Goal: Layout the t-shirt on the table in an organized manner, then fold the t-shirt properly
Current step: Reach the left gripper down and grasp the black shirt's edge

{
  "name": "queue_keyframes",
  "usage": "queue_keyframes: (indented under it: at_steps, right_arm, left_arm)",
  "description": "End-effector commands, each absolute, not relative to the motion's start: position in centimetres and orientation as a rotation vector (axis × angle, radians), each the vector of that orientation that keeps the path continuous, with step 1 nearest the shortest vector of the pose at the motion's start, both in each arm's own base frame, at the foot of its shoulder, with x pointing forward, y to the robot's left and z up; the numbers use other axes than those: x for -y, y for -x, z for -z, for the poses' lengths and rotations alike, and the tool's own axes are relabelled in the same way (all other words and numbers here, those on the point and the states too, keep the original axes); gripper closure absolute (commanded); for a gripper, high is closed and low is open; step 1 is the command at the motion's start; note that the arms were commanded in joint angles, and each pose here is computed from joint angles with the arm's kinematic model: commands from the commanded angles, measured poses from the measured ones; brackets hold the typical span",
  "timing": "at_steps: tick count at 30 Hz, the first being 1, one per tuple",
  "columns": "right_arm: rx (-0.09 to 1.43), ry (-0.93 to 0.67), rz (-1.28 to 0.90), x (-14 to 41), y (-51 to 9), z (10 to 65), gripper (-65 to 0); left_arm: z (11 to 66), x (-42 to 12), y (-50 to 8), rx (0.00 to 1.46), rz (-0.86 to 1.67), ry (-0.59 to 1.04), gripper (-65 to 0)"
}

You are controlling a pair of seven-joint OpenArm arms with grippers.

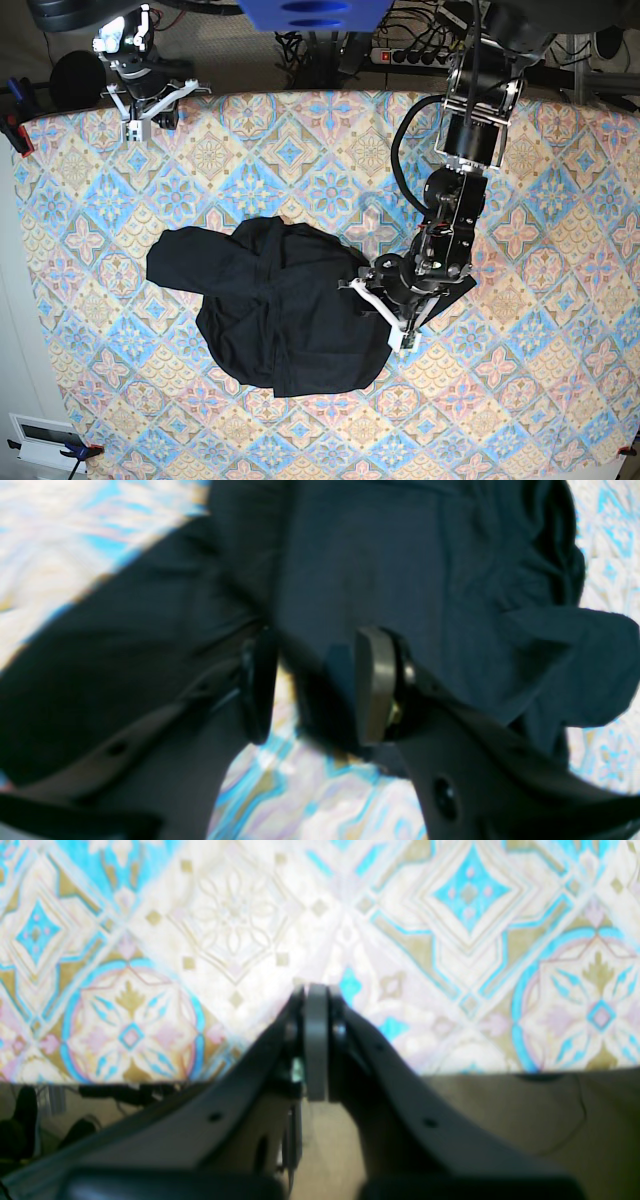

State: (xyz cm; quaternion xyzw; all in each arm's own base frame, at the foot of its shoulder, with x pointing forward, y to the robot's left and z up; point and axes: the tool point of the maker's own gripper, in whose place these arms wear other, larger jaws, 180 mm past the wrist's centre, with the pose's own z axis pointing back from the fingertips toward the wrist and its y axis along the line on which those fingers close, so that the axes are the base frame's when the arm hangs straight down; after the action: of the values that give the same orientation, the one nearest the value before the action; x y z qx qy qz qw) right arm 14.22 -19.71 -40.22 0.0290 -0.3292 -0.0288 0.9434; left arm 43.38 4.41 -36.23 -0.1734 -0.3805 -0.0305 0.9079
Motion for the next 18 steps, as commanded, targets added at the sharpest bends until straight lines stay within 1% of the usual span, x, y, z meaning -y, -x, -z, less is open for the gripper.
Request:
queue_keyframes:
  at_steps: [1,5,9,10,11,12,14,16,17,18]
  right_arm:
    - [0.706,-0.057,0.048,19.9,-14.7,39.4,0.0]
    - [0.709,-0.057,0.048,19.9,-14.9,39.4,0.0]
    - [0.709,-0.057,0.048,19.9,-14.9,39.4,0.0]
    - [0.709,-0.057,0.048,19.9,-14.9,39.4,0.0]
    - [0.709,-0.057,0.048,19.9,-14.9,39.4,0.0]
    - [0.709,-0.057,0.048,19.9,-14.9,39.4,0.0]
    - [0.720,-0.057,0.048,19.9,-15.3,39.2,0.0]
    - [0.724,-0.054,0.050,20.0,-15.4,39.1,0.0]
    - [0.724,-0.054,0.050,20.0,-15.4,39.1,0.0]
    - [0.724,-0.054,0.050,20.0,-15.4,39.1,0.0]
  left_arm:
    - [34.5,-3.5,-45.3,0.837,0.073,0.361,-26.2]
    - [36.8,-1.1,-46.7,0.811,0.100,0.334,-27.2]
    - [39.2,1.8,-46.6,0.765,0.144,0.326,-25.9]
    - [39.5,2.1,-46.6,0.756,0.144,0.328,-23.7]
    - [39.4,2.3,-46.6,0.758,0.145,0.331,-20.1]
    - [39.4,2.3,-46.6,0.760,0.145,0.333,-14.5]
    - [38.3,2.3,-47.0,0.785,0.146,0.340,0.0]
    - [36.3,1.7,-47.2,0.813,0.155,0.349,0.0]
    - [35.5,-0.3,-46.9,0.829,0.142,0.337,-1.5]
    - [33.9,-1.5,-46.8,0.871,0.131,0.342,-1.1]
